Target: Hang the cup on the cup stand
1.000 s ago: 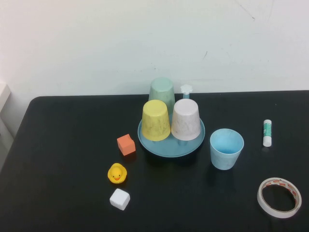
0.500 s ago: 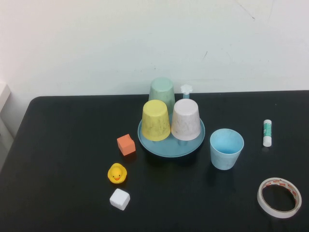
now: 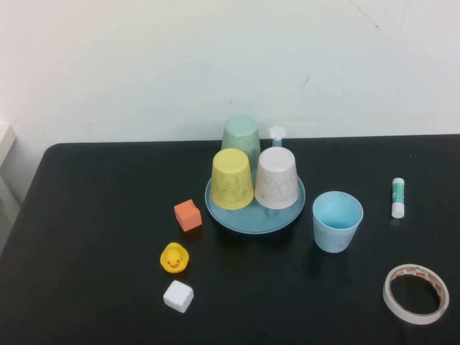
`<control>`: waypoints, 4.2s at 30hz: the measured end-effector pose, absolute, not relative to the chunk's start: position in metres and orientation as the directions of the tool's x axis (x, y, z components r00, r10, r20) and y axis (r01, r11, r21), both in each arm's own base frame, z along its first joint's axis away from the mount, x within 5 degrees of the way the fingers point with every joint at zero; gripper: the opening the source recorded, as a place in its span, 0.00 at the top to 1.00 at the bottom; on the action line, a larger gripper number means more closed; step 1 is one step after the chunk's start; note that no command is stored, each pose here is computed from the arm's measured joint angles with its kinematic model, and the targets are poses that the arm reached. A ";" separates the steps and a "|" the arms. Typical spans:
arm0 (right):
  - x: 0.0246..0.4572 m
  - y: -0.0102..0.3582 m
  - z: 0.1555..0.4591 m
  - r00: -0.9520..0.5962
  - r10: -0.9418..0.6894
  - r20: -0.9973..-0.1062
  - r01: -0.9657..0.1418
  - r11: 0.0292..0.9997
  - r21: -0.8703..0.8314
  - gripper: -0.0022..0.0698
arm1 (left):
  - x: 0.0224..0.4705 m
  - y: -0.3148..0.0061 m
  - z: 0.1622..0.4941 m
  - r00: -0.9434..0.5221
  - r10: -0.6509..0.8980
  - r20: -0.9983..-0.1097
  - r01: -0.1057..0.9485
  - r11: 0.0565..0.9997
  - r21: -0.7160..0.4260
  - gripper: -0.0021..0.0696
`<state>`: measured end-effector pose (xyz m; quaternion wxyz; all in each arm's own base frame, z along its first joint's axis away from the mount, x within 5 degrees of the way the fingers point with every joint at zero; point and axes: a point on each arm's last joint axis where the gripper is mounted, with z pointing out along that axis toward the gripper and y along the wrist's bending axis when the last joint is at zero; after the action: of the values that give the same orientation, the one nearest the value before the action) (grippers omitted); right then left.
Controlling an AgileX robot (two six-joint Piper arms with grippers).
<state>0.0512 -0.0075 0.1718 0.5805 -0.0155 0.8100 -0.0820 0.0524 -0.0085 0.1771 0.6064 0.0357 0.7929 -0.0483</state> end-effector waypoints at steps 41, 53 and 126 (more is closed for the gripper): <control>0.062 -0.006 0.308 -0.098 -0.145 -0.985 0.077 0.985 -0.153 0.97 | 0.031 -0.003 0.323 0.172 0.123 -0.977 0.054 0.990 0.134 0.97; 0.182 0.009 0.325 -0.513 -0.269 -0.815 -0.307 0.944 -0.119 0.97 | 0.066 -0.005 0.294 -0.140 0.161 -0.977 0.099 0.984 0.148 0.97; 0.291 0.244 0.344 -0.285 -0.046 -0.957 -0.859 0.454 0.234 0.94 | 0.058 -0.033 0.331 -0.411 -0.906 0.095 0.169 -0.178 -0.969 0.01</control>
<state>0.2909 0.2438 0.3444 0.5001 -0.3276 0.6907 0.4068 0.0577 -0.0332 0.3311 0.3989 -0.3676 0.5018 -0.6738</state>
